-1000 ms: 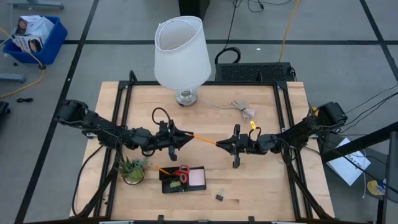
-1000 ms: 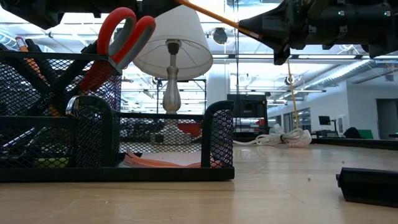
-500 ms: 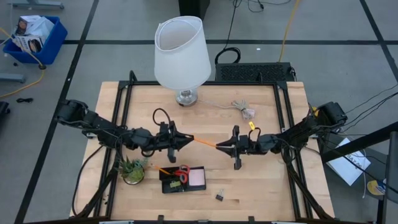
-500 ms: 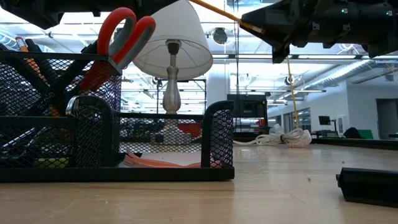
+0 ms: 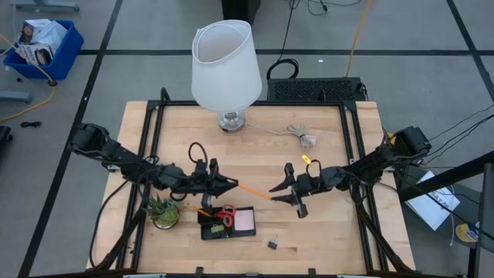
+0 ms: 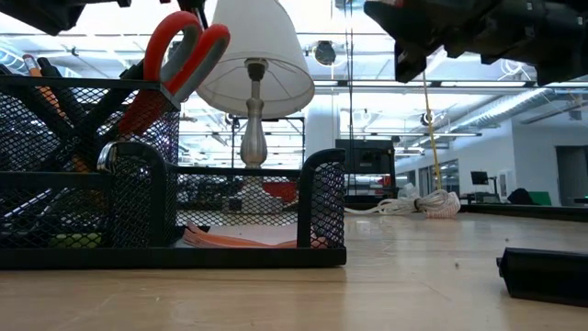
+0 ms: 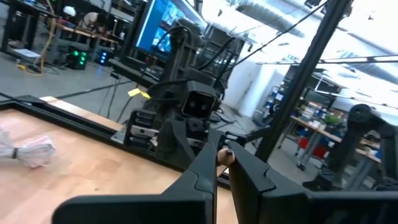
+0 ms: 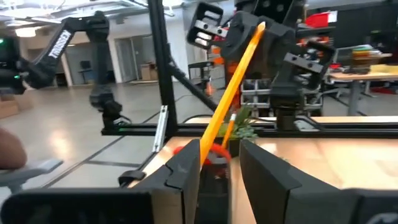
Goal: Pick and place office supplies into organizer
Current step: Put the yellow pencil into the black desk organizer
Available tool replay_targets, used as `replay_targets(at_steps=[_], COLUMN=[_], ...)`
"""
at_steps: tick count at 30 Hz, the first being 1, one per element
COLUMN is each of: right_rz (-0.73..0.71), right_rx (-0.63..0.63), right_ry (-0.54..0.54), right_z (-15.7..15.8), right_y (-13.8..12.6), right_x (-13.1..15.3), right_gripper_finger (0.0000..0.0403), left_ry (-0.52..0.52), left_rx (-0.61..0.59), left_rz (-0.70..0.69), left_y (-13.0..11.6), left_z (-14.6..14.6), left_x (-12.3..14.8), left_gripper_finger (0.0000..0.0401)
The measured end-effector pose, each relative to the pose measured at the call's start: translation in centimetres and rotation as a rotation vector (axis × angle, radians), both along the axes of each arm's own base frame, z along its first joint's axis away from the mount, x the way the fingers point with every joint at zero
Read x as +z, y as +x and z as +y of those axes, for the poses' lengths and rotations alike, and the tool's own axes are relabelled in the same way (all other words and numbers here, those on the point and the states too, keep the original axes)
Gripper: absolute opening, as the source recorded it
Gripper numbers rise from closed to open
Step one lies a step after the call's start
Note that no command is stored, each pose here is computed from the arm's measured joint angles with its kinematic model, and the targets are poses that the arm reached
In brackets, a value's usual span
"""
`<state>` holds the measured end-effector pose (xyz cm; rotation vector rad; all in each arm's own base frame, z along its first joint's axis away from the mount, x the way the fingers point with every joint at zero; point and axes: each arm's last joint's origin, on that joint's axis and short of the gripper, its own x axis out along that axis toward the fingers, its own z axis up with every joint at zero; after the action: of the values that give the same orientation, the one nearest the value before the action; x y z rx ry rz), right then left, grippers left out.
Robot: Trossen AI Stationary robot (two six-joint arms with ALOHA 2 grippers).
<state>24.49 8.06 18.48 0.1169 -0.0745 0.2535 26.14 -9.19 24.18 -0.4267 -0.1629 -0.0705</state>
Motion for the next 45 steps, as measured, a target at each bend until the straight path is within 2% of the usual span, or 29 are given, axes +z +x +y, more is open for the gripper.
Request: replay_targets(at_steps=[3, 10, 14, 17, 22, 26, 31, 34, 39, 45], right_rz=[0.002, 0.013, 0.016, 0.018, 0.031, 0.044, 0.075, 0.092, 0.091, 0.096], right_rx=[0.018, 0.028, 0.028, 0.028, 0.02, 0.009, -0.072, -0.127, -0.157, -0.167], right_ry=[-0.004, -0.011, -0.013, -0.014, -0.018, -0.022, -0.033, -0.04, -0.031, -0.012], right_z=[0.4, 0.7, 0.7, 0.7, 0.5, 0.4, -0.1, -0.6, -1.5, -1.8], right_y=[-0.1, -0.2, -0.2, -0.2, -0.2, -0.3, -0.9, -1.3, -1.6, -1.6], right_x=[0.0, -0.2, -0.2, -0.2, -0.4, -0.7, -1.5, -2.1, -2.5, -2.5], right_gripper_finger=[0.0109, 0.0106, 0.0105, 0.0104, 0.01, 0.0098, 0.0097, 0.0095, 0.0094, 0.0094], left_ry=[-0.005, -0.039, 0.003, 0.017, 0.05, 0.05, 0.08, 0.147, 0.189, 0.21], left_rx=[-0.038, -0.231, -0.292, -0.264, -0.142, -0.116, -0.084, -0.056, 0.012, 0.047], left_rz=[-0.013, -0.097, -0.109, -0.071, -0.008, 0.019, 0.062, 0.12, 0.196, 0.278], left_y=[-0.5, -2.7, -4.6, -6.2, -8.9, -10.9, -12.9, -13.9, -14.4, -14.2], left_z=[-0.5, -2.5, -4.4, -5.6, -7.3, -8.3, -9.6, -10.6, -11.6, -11.4], left_x=[0.4, 2.6, 3.4, 3.7, 3.9, 4.1, 3.8, 4.3, 6.1, 7.6], left_gripper_finger=[0.0022, 0.0026, 0.0022, 0.0022, 0.0023, 0.0022, 0.0022, 0.0022, 0.0022, 0.0022])
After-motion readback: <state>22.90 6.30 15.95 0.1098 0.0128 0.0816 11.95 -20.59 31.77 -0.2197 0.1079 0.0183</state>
